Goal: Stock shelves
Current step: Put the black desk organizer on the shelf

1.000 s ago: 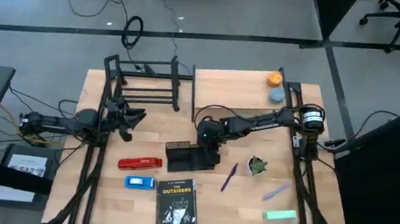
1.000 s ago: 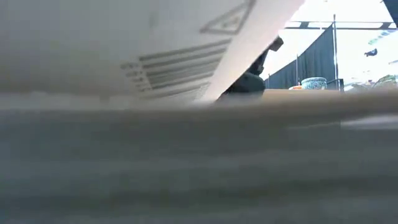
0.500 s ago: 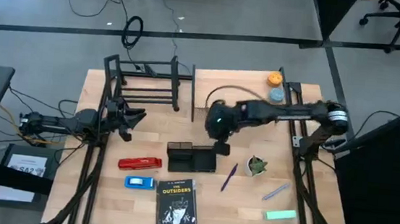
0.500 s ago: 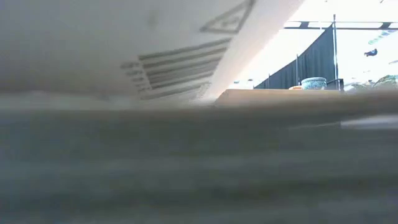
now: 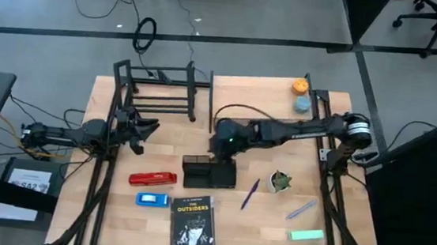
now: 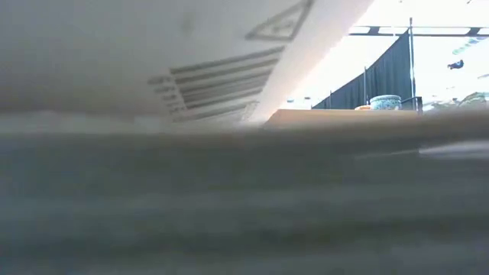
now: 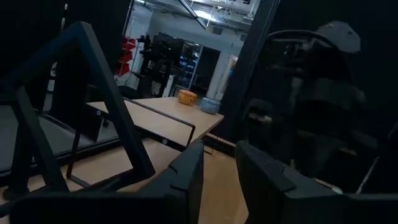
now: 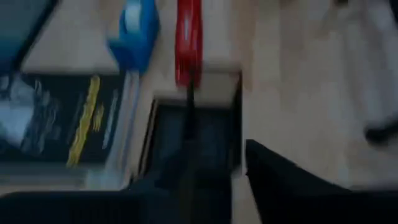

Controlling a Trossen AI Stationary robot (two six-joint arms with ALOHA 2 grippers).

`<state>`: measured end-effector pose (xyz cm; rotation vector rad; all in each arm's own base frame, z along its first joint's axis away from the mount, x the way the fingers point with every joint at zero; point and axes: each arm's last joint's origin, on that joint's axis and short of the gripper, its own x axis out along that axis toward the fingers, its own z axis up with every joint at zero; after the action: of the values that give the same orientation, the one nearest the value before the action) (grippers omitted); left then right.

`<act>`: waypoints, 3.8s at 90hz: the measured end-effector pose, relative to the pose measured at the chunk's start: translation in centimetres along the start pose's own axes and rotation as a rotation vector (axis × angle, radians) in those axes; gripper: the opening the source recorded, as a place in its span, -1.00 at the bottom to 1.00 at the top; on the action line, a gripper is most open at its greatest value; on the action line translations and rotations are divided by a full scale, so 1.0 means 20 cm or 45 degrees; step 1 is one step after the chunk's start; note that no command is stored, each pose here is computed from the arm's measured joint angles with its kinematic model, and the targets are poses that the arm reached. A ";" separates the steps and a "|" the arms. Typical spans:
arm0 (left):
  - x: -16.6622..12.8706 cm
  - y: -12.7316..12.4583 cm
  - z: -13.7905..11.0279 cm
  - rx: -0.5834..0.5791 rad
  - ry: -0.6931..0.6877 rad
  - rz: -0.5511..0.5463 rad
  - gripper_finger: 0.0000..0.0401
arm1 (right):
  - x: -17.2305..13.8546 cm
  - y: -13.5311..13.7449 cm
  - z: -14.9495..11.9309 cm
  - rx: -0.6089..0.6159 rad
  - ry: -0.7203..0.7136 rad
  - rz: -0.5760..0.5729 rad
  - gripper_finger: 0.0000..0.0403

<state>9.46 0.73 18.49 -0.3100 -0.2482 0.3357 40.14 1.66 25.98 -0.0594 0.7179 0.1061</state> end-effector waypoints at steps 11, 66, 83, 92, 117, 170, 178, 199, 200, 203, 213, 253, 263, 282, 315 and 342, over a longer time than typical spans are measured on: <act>0.00 0.00 0.00 -0.001 -0.001 -0.001 -0.62 | 0.13 -0.01 -0.04 0.029 0.016 -0.058 -0.01; 0.00 0.00 0.00 0.000 0.001 0.000 -0.62 | 0.27 -0.13 -0.17 0.143 0.193 0.145 -0.79; 0.00 0.00 0.00 0.000 0.001 0.000 -0.62 | 0.24 -0.09 -0.17 0.114 0.243 0.089 -0.99; 0.00 0.00 0.00 0.001 0.002 0.001 -0.62 | 0.19 -0.06 -0.16 0.106 0.257 0.077 -1.00; 0.00 0.00 0.00 0.000 0.001 0.000 -0.62 | -0.02 -0.06 -0.03 0.085 0.317 0.017 -1.00; 0.00 0.00 0.00 -0.007 0.003 0.001 -0.62 | -0.12 0.04 -0.33 0.376 0.828 0.105 -0.08; 0.00 0.00 0.00 -0.008 0.003 0.001 -0.62 | -0.13 0.04 -0.36 0.546 0.842 -0.026 0.08; 0.00 0.00 0.00 -0.008 0.003 0.000 -0.62 | -0.09 0.07 -0.44 0.954 0.831 -0.180 0.32; 0.00 0.00 0.00 -0.008 0.003 0.001 -0.62 | -0.09 0.07 -0.44 0.968 0.831 -0.184 0.33; 0.00 0.00 0.00 -0.008 0.002 0.000 -0.62 | -0.08 0.07 -0.46 0.997 0.823 -0.195 0.35; 0.00 0.00 0.00 -0.007 0.004 0.001 -0.62 | -0.04 0.06 -0.52 1.096 0.790 -0.220 0.38; 0.00 0.00 0.00 -0.008 0.003 0.001 -0.62 | 0.02 0.06 -0.64 1.246 0.740 -0.209 -0.90; 0.00 0.00 0.00 -0.010 -0.001 0.000 -0.62 | -0.01 0.06 -0.62 1.248 0.707 -0.202 -0.96; 0.00 0.00 0.00 -0.011 -0.003 -0.001 -0.62 | -0.16 0.02 -0.52 1.261 0.553 -0.146 -1.00; 0.00 0.00 0.00 -0.011 -0.002 -0.001 -0.62 | -0.57 -0.11 -0.35 1.323 0.207 -0.159 -1.00; 0.00 0.00 0.00 -0.010 -0.002 -0.001 -0.62 | -0.82 -0.31 -0.25 1.307 0.030 -0.267 -1.00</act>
<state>9.45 0.72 18.51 -0.3177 -0.2516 0.3344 25.37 -6.15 33.07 0.8444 0.7161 -0.4697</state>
